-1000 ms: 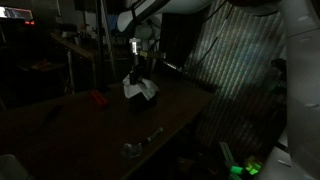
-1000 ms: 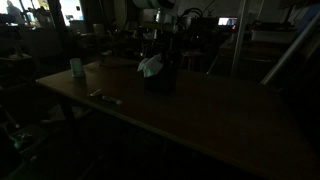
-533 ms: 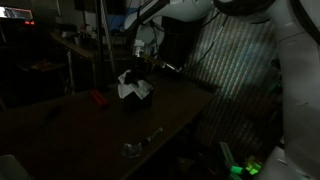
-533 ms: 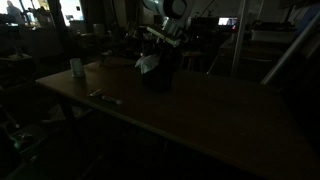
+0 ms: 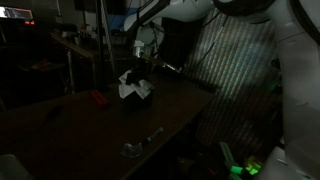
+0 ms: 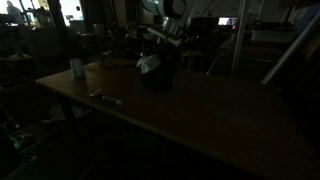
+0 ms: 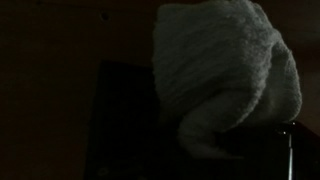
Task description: Shove the cloth into the black box
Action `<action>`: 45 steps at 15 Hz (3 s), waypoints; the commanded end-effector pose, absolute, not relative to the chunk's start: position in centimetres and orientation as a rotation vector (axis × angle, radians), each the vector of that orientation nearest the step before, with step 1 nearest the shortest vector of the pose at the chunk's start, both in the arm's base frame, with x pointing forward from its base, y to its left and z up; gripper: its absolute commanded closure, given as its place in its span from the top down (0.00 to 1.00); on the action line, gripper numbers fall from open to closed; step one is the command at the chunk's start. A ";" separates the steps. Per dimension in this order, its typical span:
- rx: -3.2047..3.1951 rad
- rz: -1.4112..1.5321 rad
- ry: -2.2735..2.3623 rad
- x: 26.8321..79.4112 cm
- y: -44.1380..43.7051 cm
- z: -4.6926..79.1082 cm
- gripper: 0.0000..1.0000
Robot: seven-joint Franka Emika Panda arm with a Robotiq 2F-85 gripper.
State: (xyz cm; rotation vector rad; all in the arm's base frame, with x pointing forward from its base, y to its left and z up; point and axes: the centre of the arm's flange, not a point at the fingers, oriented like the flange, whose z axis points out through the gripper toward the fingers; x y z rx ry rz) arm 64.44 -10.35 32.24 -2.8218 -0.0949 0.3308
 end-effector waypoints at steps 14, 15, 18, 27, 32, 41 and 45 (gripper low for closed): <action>-3.049 0.004 -0.294 62.7 -7.7 45.6 0.66; -3.045 0.002 -0.299 62.7 -7.5 45.5 0.58; -3.039 0.035 -0.302 62.6 -7.3 44.2 0.33; -3.022 0.137 -0.303 62.3 -7.4 40.7 0.00; -3.026 0.119 -0.313 63.5 -8.0 38.5 0.00; -3.009 0.160 -0.382 65.5 -8.0 33.4 0.00; -2.987 0.200 -0.392 65.5 -7.5 31.8 0.00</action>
